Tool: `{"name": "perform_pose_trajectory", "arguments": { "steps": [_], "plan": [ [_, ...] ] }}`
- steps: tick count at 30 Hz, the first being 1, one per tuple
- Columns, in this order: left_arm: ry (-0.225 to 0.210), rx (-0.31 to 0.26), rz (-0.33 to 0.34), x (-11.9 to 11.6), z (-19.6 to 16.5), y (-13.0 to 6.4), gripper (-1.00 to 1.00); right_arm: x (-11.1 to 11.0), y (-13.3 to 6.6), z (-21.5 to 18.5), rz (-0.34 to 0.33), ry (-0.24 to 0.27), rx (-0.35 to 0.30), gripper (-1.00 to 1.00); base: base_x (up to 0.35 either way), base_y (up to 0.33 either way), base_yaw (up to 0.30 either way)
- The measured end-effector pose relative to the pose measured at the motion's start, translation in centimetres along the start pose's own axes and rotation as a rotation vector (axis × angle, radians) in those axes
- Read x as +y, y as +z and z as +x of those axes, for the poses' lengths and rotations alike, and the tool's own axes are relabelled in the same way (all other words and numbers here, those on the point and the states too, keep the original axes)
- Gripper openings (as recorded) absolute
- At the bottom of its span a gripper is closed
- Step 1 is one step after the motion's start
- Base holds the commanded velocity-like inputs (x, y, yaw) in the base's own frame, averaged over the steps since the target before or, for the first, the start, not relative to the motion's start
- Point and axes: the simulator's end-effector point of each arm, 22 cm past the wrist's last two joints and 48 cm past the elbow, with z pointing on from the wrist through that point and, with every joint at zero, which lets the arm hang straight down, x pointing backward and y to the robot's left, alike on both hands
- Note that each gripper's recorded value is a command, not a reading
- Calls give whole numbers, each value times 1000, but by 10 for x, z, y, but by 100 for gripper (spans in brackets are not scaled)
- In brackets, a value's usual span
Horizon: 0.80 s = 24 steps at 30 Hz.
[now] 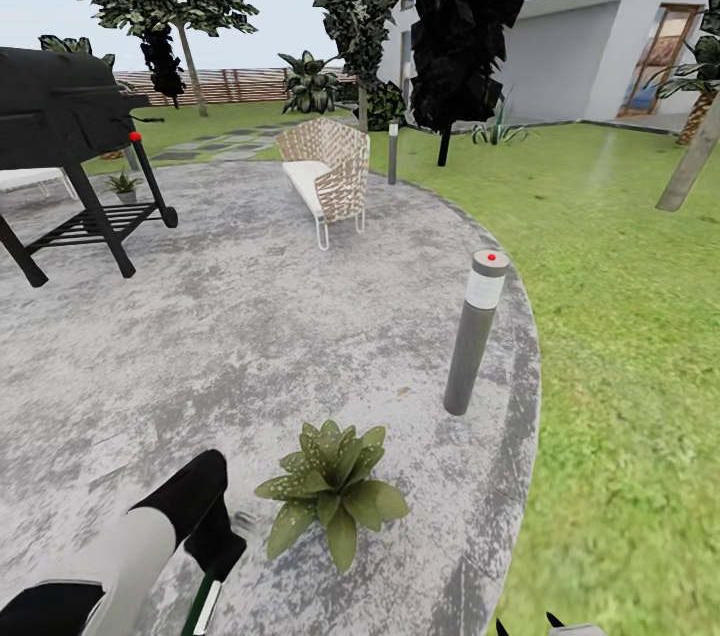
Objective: Pick up the pesticide atomizer in the garden and spray insectifuge to fully cover both potted plants in the garden.
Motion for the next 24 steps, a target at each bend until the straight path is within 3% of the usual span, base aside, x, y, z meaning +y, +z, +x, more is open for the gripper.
{"name": "perform_pose_trajectory", "arguments": {
  "steps": [7, 15, 19, 24],
  "plan": [
    [1, 20, 7, 0, 13, 11, -100, -5, -1, -1, 5, -5, 0, 100, 0, 0, 0],
    [67, -10, 7, -2, 9, 17, -100, -5, -1, -1, 5, -6, 0, 100, 0, 0, 0],
    [143, -38, -17, 3, 3, 17, -100, -5, -1, 0, 5, -5, 1, 100, 0, 0, 0],
    [157, -40, -19, 3, 2, 17, -100, -4, -1, 0, 4, -4, 1, 100, 0, 0, 0]
  ]
}}
